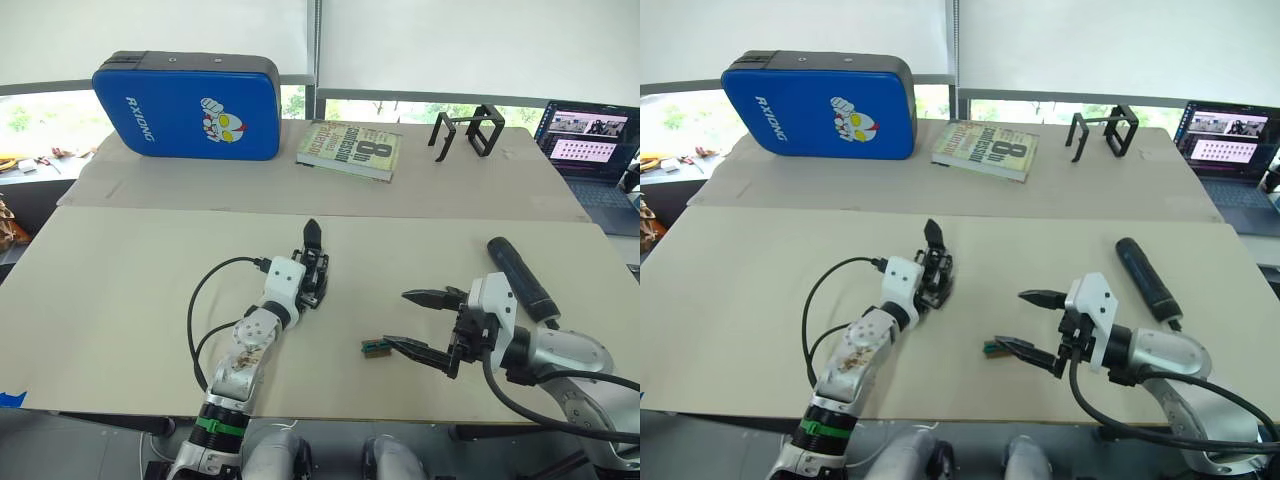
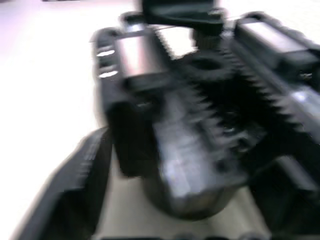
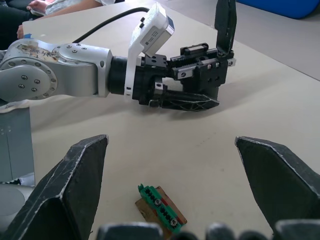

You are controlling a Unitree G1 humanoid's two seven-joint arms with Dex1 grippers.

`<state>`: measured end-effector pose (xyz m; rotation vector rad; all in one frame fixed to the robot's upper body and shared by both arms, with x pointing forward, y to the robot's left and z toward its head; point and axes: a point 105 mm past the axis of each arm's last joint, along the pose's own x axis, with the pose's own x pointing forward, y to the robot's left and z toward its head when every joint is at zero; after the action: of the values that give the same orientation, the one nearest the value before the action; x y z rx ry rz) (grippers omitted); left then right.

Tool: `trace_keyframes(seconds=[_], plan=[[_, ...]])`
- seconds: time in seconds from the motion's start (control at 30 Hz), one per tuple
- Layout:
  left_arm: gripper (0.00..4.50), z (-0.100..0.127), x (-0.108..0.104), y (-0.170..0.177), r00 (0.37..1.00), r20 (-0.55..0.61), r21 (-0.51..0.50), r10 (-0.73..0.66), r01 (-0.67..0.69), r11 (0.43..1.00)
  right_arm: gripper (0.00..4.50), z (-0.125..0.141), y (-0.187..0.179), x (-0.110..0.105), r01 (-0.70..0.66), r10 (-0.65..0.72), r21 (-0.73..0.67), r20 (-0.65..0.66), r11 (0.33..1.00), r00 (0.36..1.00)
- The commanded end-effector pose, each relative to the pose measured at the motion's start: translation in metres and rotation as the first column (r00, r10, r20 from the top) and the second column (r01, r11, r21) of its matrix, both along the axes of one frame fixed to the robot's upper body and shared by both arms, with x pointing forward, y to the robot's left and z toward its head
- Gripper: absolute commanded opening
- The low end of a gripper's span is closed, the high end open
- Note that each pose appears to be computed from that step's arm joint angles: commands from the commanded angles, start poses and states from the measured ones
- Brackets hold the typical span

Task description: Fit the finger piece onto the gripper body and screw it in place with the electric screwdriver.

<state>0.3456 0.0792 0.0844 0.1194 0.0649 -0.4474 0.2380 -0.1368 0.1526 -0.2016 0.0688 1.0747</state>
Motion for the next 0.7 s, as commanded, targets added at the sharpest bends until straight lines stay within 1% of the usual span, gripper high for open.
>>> trace_keyframes(seconds=[0.03,0.1,0.17,0.2,0.3,0.4,0.47,0.57,0.7], plan=[[4.48,0.001,-0.015,0.005,0.993,-0.009,-0.026,-0.122,0.121,0.992,4.5,0.009,0.0,0.001,-0.009,0.009,-0.002,0.054,1.0,0.998],[4.48,0.0,-0.025,0.015,0.974,-0.036,-0.034,-0.225,0.224,0.974,4.5,0.011,-0.001,0.002,-0.006,0.006,-0.001,0.058,1.0,0.998],[4.48,0.0,-0.03,0.021,0.951,-0.048,-0.021,-0.305,0.304,0.952,4.5,0.011,-0.002,0.003,-0.004,0.004,0.0,0.06,1.0,0.998],[4.48,0.001,-0.03,0.025,0.936,-0.048,0.003,-0.347,0.348,0.937,4.5,0.011,-0.002,0.003,-0.004,0.004,0.0,0.06,1.0,0.998],[4.48,0.004,-0.023,0.035,0.872,-0.062,0.058,-0.485,0.489,0.871,4.5,0.011,-0.001,0.003,-0.004,0.004,0.0,0.064,1.0,0.998],[4.48,0.007,-0.014,0.032,0.809,-0.07,0.083,-0.583,0.587,0.805,4.5,0.012,0.0,0.002,-0.001,0.001,0.002,0.07,1.0,0.998],[4.48,0.007,-0.001,0.032,0.801,-0.07,0.12,-0.595,0.599,0.792,4.5,0.012,0.0,0.001,0.004,-0.004,0.001,0.074,1.0,0.997],[4.48,0.011,0.017,0.033,0.807,-0.062,0.122,-0.587,0.59,0.798,4.5,0.013,-0.001,0.0,0.017,-0.017,-0.002,0.079,1.0,0.997],[4.48,0.013,0.026,0.029,0.787,-0.058,0.107,-0.615,0.617,0.78,4.5,0.013,-0.003,-0.002,0.035,-0.035,-0.003,0.08,0.999,0.996]])
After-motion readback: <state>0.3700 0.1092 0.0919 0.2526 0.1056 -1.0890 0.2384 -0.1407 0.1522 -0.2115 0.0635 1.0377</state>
